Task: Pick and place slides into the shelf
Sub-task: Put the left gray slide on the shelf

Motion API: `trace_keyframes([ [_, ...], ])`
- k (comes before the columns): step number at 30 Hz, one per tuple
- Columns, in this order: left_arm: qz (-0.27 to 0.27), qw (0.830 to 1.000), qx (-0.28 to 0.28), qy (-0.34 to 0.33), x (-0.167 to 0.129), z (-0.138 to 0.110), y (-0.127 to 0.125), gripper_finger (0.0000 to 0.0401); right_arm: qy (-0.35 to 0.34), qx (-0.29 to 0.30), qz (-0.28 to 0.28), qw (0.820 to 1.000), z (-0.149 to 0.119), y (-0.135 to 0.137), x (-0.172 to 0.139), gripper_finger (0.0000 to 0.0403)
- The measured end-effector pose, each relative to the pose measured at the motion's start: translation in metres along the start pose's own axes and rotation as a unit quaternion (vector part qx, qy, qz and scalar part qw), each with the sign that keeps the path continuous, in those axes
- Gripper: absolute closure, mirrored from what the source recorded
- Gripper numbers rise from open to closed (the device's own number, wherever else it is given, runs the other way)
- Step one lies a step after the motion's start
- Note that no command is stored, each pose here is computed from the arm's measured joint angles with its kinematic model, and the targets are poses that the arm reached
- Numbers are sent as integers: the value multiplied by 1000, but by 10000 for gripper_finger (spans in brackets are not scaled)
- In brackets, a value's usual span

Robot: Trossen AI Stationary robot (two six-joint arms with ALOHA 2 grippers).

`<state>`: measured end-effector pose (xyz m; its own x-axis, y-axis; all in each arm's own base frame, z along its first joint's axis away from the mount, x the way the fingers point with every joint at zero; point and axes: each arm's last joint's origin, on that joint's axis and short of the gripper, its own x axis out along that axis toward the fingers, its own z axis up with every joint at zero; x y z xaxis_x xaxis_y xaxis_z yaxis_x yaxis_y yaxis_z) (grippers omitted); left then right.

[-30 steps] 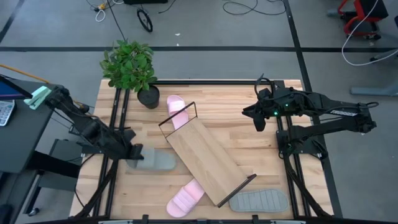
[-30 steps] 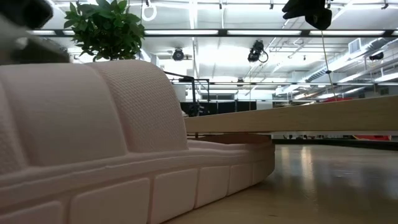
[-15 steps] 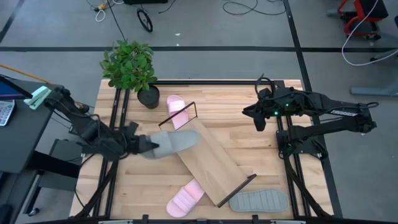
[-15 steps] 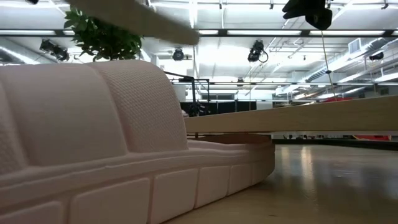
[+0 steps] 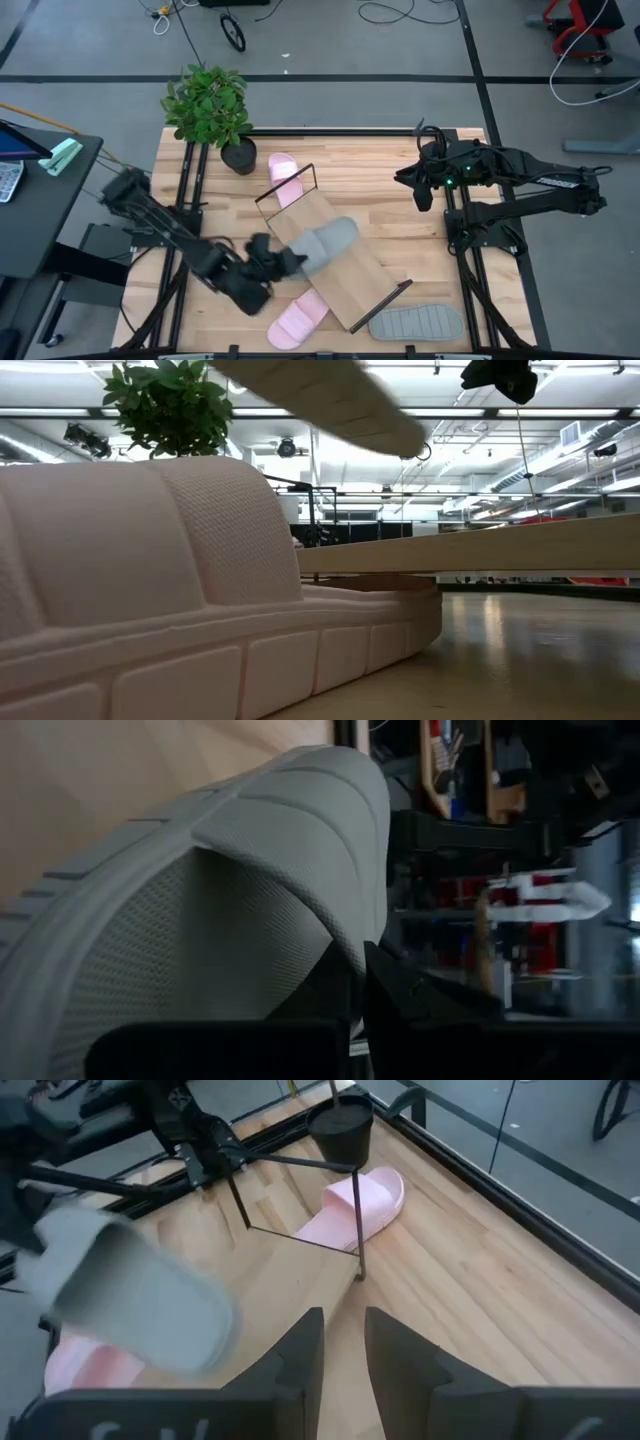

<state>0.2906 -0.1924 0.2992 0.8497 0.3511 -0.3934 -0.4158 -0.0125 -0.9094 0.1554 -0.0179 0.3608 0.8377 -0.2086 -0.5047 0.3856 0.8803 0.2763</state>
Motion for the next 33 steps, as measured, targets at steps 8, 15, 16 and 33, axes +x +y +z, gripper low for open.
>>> trace_keyframes([
  [8,-2,1000,-9,-10,38,-56,-1,389,1,-11,1,1000,0,0,0,321],
  [15,1,999,-24,-24,63,-87,14,389,1,-8,2,1000,0,0,0,321],
  [16,-2,999,-28,-27,66,-90,16,389,1,-8,2,1000,0,0,0,321],
  [33,-25,999,-19,-41,81,-113,30,389,1,-2,2,1000,0,0,0,321],
])
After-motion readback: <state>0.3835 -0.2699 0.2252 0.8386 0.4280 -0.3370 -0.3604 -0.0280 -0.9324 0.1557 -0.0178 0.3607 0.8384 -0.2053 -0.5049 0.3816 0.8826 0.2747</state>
